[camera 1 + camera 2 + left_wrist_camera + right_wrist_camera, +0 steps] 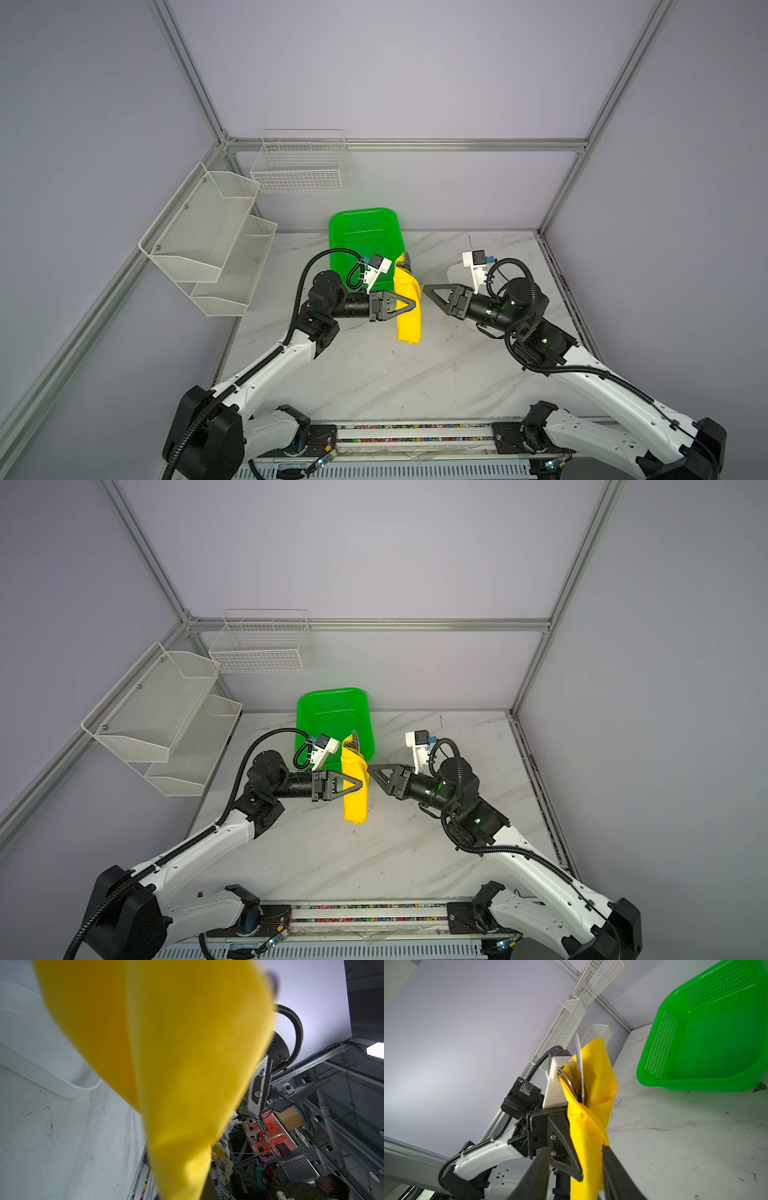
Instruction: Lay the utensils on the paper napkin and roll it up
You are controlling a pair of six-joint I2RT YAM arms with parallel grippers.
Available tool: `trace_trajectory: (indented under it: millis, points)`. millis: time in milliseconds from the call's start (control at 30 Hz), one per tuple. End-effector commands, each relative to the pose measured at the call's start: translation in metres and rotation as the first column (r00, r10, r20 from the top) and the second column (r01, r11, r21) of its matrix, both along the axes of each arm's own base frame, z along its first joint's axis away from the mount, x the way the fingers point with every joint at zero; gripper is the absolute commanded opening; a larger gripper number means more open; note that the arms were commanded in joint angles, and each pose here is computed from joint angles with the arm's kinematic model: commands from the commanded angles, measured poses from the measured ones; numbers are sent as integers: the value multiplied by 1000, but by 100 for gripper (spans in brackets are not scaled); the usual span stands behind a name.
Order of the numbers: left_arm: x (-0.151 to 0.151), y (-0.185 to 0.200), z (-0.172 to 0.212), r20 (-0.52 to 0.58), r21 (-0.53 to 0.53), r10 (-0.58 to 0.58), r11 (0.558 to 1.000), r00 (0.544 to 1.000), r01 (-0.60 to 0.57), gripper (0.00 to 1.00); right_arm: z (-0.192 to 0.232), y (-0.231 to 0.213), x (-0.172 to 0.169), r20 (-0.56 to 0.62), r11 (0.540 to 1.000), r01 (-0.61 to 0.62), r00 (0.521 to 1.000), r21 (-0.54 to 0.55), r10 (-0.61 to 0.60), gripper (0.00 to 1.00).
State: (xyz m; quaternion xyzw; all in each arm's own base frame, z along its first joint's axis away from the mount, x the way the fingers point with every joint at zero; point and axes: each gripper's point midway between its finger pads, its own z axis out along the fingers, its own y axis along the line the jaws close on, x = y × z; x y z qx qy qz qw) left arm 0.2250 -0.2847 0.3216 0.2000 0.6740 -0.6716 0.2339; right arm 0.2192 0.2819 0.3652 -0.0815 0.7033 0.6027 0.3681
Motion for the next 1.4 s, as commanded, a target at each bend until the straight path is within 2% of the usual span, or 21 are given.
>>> trace_trajectory:
  millis: [0, 300, 467, 867, 967, 1067, 1133, 1367]
  points:
    - [-4, 1, 39, 134, -55, -1, 998, 991, 8, 4, 9, 5, -13, 28, 997, -74, 997, 6, 73, 43]
    - [-3, 0, 41, 140, -61, 3, 998, 990, 6, 4, -1, 22, -6, 3, 992, -129, 992, -15, 129, 43]
    - [-3, 0, 41, 139, -61, -2, 998, 990, 10, 4, -12, 27, 8, -22, 994, -97, 995, -60, 95, 43]
    - [-5, 0, 40, 138, -58, -9, 998, 990, 17, 4, -6, 32, 12, 4, 993, -105, 994, -45, 105, 45]
    - [-5, 1, 41, 144, -56, -2, 998, 990, 10, 4, -14, 22, 17, -47, 996, -34, 998, -77, 30, 50]
    - [-5, 2, 40, 148, -47, 6, 999, 989, 1, 4, -24, 14, 14, -63, 992, -15, 998, -128, 7, 55]
    - [-5, 2, 40, 153, -44, 8, 999, 988, -1, 4, -28, 10, 10, -84, 992, -7, 996, -124, -4, 57]
    - [-4, 1, 40, 156, -44, 3, 999, 988, 4, 4, -39, 19, 11, -124, 992, -50, 992, -119, 35, 59]
